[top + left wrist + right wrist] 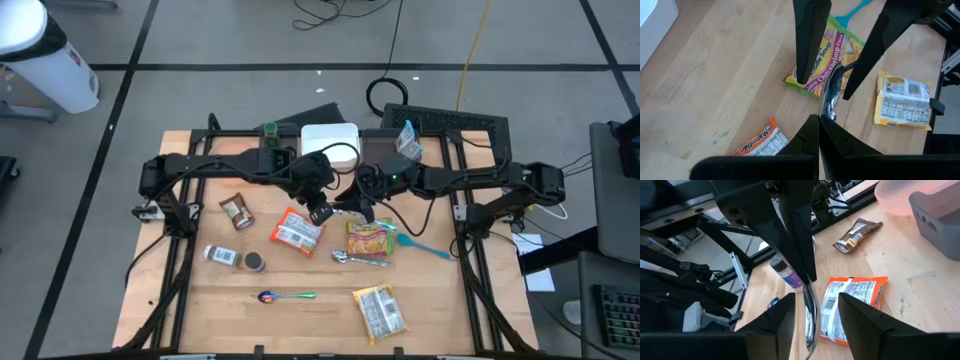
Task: Pick & Place Food Item
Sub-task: Put the bottom blue spoon into the white bin
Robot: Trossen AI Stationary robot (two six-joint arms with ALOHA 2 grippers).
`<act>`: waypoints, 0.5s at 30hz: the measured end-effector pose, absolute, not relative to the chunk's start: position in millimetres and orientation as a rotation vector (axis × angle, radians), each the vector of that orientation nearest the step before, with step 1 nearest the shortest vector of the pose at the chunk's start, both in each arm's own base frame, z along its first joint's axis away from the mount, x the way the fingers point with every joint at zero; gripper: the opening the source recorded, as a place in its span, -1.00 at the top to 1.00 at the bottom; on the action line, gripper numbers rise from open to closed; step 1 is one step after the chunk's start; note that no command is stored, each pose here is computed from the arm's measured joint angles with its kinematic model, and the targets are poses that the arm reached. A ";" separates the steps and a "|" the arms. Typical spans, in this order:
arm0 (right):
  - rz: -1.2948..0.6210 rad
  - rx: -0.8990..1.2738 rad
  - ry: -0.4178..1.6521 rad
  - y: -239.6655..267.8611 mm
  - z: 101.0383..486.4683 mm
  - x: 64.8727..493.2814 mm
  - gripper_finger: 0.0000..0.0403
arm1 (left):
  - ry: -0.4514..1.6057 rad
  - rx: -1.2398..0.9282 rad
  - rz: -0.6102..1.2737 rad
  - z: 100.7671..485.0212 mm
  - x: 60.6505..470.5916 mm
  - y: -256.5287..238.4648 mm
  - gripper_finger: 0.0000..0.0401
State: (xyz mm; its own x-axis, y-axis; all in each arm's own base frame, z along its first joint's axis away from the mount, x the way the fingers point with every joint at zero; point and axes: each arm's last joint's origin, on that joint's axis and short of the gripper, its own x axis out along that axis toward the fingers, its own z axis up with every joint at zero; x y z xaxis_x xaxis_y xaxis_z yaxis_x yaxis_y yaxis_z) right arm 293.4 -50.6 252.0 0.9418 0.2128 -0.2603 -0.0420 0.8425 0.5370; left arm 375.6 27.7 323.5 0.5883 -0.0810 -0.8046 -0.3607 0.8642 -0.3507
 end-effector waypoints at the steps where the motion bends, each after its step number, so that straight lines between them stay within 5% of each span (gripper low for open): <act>1: 0.137 0.555 0.320 -50.6 251.9 293.4 0.38 | 0.938 -0.520 0.172 323.5 375.6 27.7 1.00; 15: 0.144 0.538 0.319 -50.4 251.9 293.4 0.93 | 0.939 -0.522 0.168 323.5 375.6 27.6 1.00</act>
